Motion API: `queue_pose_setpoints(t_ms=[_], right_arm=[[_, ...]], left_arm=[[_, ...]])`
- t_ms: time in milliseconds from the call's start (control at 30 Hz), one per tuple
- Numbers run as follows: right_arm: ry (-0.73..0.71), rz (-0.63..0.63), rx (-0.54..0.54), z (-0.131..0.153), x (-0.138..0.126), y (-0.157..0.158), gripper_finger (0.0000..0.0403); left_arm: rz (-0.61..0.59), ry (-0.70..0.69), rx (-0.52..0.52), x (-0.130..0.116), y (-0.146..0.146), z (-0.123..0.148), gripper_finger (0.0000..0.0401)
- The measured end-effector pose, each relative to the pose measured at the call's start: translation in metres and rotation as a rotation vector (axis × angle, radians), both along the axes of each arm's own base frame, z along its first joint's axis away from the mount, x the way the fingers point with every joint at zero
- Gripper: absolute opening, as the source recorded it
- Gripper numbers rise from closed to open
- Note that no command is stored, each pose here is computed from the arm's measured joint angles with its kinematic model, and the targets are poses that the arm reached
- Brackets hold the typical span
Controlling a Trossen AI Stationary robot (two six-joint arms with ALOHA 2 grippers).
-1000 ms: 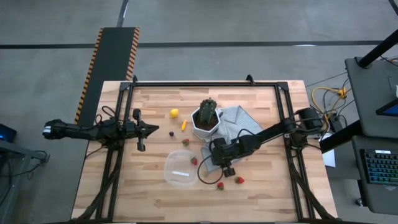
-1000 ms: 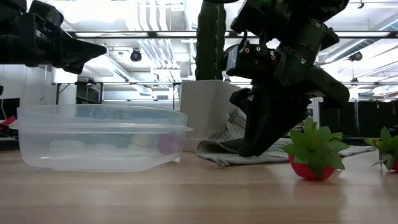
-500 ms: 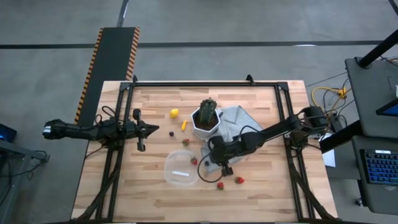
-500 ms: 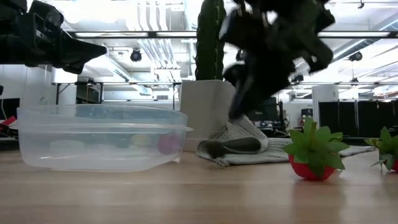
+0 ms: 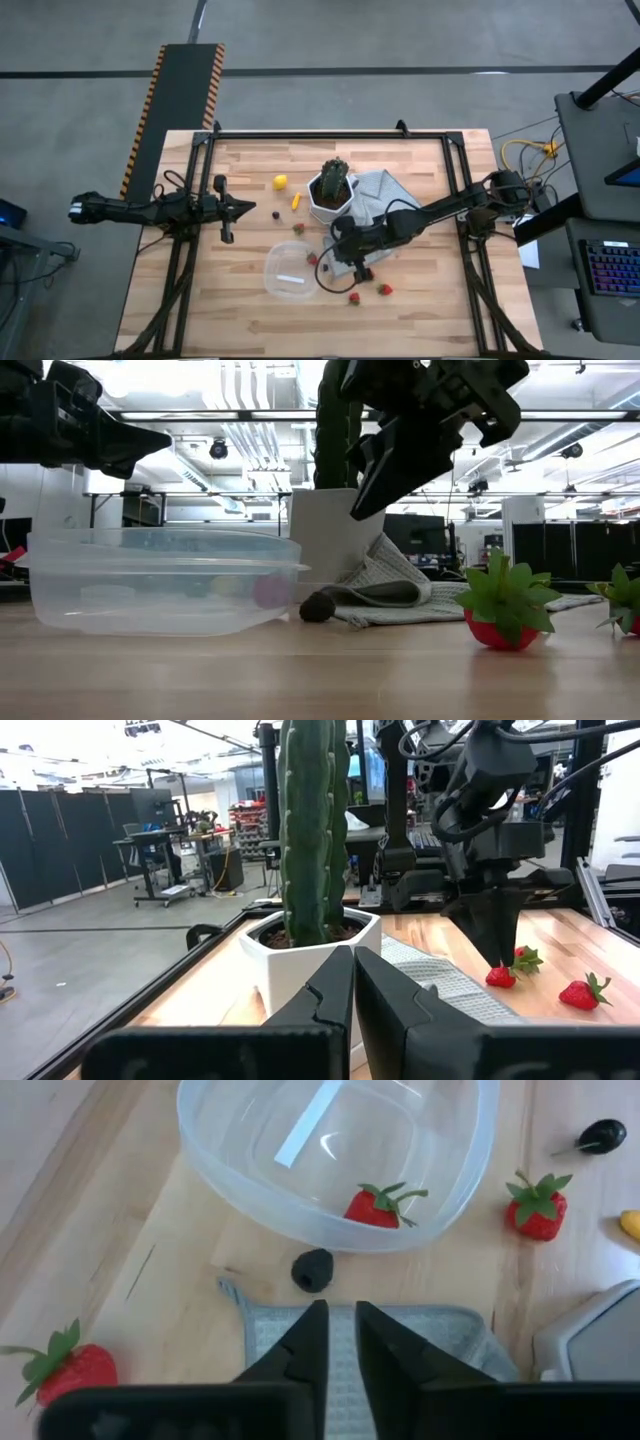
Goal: Pick and placing Produce into tupperware
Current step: Put the blackberry into the transparent plastic container
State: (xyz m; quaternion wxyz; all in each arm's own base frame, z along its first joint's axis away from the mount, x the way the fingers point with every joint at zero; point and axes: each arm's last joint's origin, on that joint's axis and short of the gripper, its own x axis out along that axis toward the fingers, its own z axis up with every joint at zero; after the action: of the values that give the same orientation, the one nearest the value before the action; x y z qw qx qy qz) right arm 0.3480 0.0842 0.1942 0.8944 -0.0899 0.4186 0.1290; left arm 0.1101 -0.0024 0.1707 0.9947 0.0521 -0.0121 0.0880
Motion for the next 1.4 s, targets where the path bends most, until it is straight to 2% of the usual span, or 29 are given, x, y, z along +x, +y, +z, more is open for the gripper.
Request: queue_pose_setpoints(t_ms=[200, 333, 467, 933, 1167, 1400], right_arm=[[-0.052, -0.034, 0.056, -0.004, 0.005, 0.005, 0.0139], [-0.03, -0.067, 0.069, -0.022, 0.013, 0.007, 0.019], [0.015, -0.093, 0.077, -0.038, 0.019, 0.009, 0.022], [0.049, -0.155, 0.101, -0.066, 0.028, 0.016, 0.0231], [0.014, -0.155, 0.112, -0.057, 0.035, 0.02, 0.0231], [0.013, -0.174, 0.126, -0.06, 0.036, 0.021, 0.0231]], left_arm=[[0.0, 0.002, 0.0, 0.0, 0.0, 0.0, 0.0], [0.0, 0.002, 0.0, 0.0, 0.0, 0.0, 0.0], [0.0, 0.004, 0.0, 0.0, 0.0, 0.0, 0.0], [-0.001, 0.004, 0.0, 0.0, 0.0, 0.0, 0.0], [-0.001, 0.004, 0.0, 0.0, 0.0, 0.0, 0.0], [-0.001, 0.004, 0.0, 0.0, 0.0, 0.0, 0.0]])
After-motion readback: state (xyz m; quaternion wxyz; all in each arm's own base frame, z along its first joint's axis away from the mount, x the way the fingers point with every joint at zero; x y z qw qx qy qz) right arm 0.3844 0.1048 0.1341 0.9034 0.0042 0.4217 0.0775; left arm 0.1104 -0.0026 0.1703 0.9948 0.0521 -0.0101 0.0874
